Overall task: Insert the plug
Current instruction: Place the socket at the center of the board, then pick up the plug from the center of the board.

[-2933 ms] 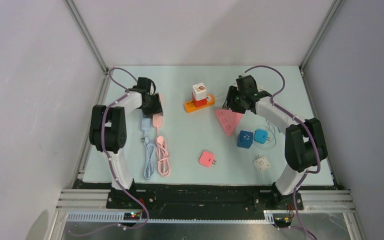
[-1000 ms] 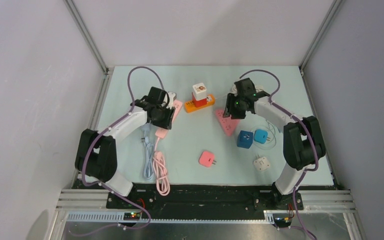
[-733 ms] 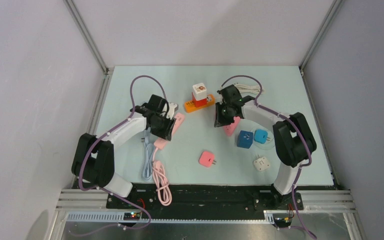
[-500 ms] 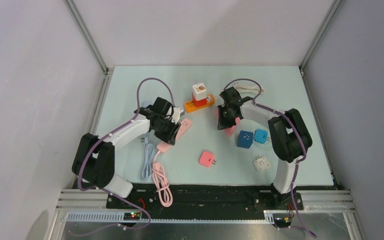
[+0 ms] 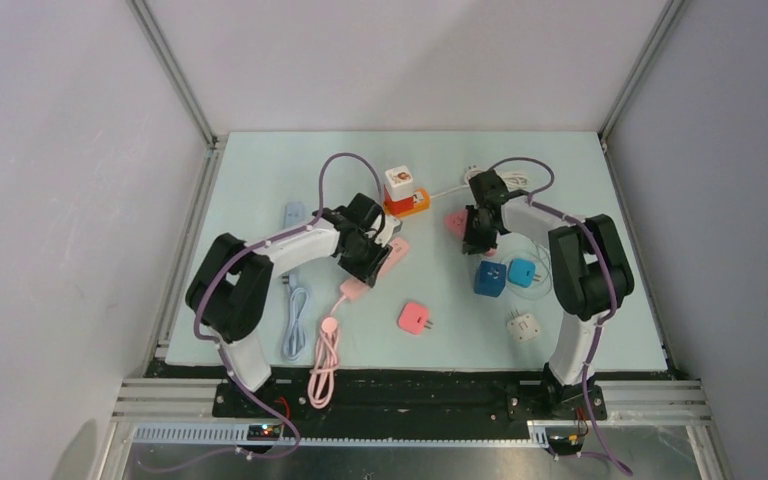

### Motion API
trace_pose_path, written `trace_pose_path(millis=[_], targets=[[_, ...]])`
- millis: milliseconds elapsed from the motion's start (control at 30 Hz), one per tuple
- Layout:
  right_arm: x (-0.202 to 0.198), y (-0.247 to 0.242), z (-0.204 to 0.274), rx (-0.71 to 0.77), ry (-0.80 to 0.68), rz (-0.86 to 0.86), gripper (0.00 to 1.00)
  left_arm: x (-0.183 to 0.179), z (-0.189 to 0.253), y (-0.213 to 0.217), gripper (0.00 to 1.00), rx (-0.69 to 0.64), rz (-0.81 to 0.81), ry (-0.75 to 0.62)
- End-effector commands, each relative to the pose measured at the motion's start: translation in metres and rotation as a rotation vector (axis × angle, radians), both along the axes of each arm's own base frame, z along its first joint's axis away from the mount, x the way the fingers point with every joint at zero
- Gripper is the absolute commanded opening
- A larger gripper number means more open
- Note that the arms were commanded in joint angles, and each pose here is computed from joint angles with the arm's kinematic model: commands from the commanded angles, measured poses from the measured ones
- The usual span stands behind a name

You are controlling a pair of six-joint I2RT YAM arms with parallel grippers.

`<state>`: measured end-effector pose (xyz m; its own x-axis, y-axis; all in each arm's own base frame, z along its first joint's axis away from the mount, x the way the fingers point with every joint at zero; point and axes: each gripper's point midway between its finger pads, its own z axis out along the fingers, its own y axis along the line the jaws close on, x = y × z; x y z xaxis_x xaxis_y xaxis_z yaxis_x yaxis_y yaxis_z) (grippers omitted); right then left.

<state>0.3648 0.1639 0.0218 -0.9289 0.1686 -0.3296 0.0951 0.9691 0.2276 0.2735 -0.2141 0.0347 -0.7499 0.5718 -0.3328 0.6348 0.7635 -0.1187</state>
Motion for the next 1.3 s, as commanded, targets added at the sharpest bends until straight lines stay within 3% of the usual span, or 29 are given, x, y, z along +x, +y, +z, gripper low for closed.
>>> trace_pose_path(millis=[0, 200, 233, 333, 533, 833, 1267], targets=[[0.005, 0.012, 0.032, 0.057, -0.080, 0.035, 0.28, 0.036, 0.017, -0.020, 0.18, -0.043, 0.050, -0.144], [-0.006, 0.022, 0.059, 0.104, -0.110, 0.079, 0.52, 0.037, 0.031, -0.017, 0.63, -0.044, 0.057, -0.193], [-0.008, 0.022, 0.066, 0.110, -0.116, 0.079, 0.55, 0.039, 0.037, -0.018, 0.67, -0.053, 0.060, -0.207], [-0.015, 0.017, 0.077, 0.100, -0.120, 0.065, 0.64, 0.046, 0.071, -0.027, 0.96, -0.129, 0.070, -0.267], [-0.024, -0.019, 0.101, -0.016, -0.173, -0.082, 0.81, 0.047, 0.120, -0.037, 1.00, -0.255, 0.125, -0.334], [-0.054, -0.039, 0.098, -0.044, -0.119, -0.168, 0.81, 0.048, 0.143, -0.008, 1.00, -0.246, 0.240, -0.440], [-0.082, -0.046, 0.057, -0.087, -0.001, -0.191, 0.90, 0.055, 0.135, 0.018, 1.00, -0.342, 0.425, -0.399]])
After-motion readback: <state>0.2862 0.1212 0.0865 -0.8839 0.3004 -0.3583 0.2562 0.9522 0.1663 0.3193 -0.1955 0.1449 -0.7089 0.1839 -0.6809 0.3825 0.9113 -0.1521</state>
